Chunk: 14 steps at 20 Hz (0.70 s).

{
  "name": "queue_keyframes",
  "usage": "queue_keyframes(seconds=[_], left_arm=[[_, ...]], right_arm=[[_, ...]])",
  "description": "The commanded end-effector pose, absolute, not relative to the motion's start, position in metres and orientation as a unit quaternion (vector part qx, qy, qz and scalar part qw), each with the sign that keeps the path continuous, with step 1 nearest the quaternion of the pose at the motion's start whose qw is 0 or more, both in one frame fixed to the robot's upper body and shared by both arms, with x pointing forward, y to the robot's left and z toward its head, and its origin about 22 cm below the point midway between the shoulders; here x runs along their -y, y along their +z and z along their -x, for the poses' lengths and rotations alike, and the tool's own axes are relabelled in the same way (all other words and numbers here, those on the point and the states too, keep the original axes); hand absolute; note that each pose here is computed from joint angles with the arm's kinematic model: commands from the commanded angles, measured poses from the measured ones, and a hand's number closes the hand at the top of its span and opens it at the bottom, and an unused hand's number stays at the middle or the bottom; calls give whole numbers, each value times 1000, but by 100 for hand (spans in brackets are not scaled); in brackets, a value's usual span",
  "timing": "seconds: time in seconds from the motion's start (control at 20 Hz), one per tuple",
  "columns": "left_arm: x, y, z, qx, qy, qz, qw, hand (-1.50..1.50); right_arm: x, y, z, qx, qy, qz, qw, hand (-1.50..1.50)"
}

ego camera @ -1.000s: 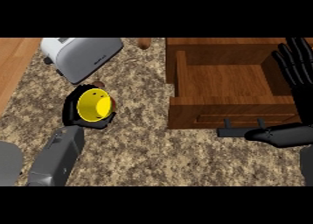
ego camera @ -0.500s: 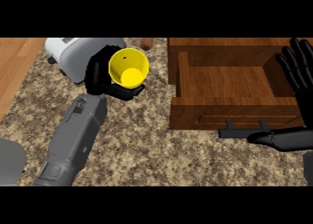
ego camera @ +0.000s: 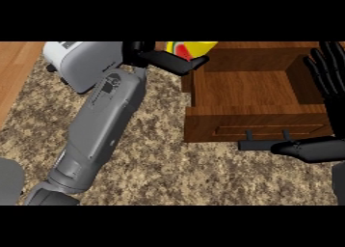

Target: Pick up the cup, place it into the drawer and close the drawer

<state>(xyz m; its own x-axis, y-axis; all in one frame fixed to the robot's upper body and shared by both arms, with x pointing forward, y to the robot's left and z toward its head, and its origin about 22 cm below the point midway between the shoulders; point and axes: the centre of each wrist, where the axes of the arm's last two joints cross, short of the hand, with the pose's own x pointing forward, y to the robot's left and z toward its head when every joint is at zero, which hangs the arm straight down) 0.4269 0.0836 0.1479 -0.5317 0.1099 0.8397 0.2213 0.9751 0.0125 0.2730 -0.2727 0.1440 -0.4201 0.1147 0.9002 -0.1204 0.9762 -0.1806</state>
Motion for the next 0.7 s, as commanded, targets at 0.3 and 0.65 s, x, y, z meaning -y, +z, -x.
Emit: queue_keyframes(seconds=[0.3,0.65], left_arm=[[-30,186,-443,823,-96,30,559,150],[-32,152,-446,781,-151,-11,606,150]], right_arm=[[268,157,-277,843,117,-23,525,-150],[273,151,-284,845,131,-39,517,-150]])
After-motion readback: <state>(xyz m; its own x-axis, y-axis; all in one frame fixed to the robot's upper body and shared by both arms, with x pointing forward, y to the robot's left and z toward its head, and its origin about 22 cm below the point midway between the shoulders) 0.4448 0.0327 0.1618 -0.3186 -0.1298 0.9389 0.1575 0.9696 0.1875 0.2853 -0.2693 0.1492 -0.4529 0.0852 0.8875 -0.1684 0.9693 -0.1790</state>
